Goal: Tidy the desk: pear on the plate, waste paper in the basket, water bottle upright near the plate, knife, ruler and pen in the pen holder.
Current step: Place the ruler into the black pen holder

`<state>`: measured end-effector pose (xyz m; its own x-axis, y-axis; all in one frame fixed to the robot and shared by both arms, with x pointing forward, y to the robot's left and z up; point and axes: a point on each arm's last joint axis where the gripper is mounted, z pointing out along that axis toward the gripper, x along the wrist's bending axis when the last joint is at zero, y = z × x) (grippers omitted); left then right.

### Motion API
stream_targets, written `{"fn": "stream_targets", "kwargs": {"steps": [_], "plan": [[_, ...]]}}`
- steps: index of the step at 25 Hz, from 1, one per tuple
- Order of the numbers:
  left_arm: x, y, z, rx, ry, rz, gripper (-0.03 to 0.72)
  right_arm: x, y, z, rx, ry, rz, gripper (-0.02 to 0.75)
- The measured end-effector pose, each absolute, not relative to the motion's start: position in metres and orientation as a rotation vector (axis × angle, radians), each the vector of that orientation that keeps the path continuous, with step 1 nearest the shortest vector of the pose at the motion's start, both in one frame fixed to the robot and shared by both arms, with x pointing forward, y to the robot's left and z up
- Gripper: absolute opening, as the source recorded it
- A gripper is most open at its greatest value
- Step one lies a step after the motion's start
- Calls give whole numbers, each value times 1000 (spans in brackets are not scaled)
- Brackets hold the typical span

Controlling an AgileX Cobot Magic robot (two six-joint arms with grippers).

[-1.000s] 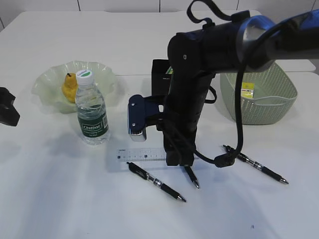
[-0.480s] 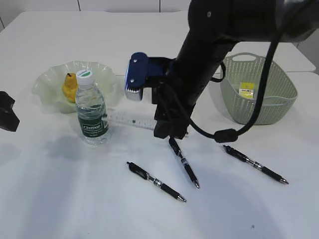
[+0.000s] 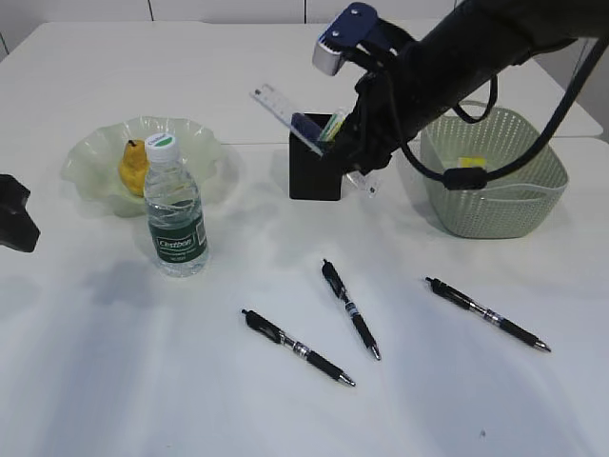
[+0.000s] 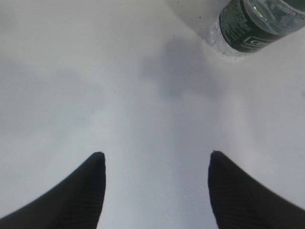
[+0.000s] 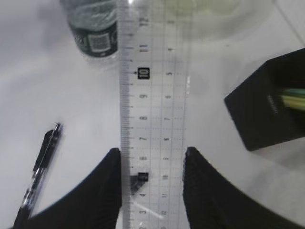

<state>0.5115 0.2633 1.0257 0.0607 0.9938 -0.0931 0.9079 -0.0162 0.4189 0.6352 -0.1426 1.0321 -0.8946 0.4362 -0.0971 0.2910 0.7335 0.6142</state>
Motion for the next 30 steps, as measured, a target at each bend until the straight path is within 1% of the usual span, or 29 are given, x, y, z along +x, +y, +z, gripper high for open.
{"fn": "stream_targets", "kwargs": {"steps": [5,9,11,19,25,30], "plan": [[511,261,1026,1945,1913,283,473,651,-154,1044,647,2515,1090,303],[511,260,1026,1936,1916,273,472,661,-153,1054,650,2355,1206,303],[511,260,1026,1934,1916,271,471,667,-151,1054,681,2279,1281,303],[511,260,1026,1928,1918,265,467,694,-146,1030,731,2059,1440,303],[511,260,1026,1928,1918,265,465,712,-145,1006,709,2030,1393,303],[511,260,1026,1928,1918,265,465,727,-142,1000,698,2008,1399,303]]}}
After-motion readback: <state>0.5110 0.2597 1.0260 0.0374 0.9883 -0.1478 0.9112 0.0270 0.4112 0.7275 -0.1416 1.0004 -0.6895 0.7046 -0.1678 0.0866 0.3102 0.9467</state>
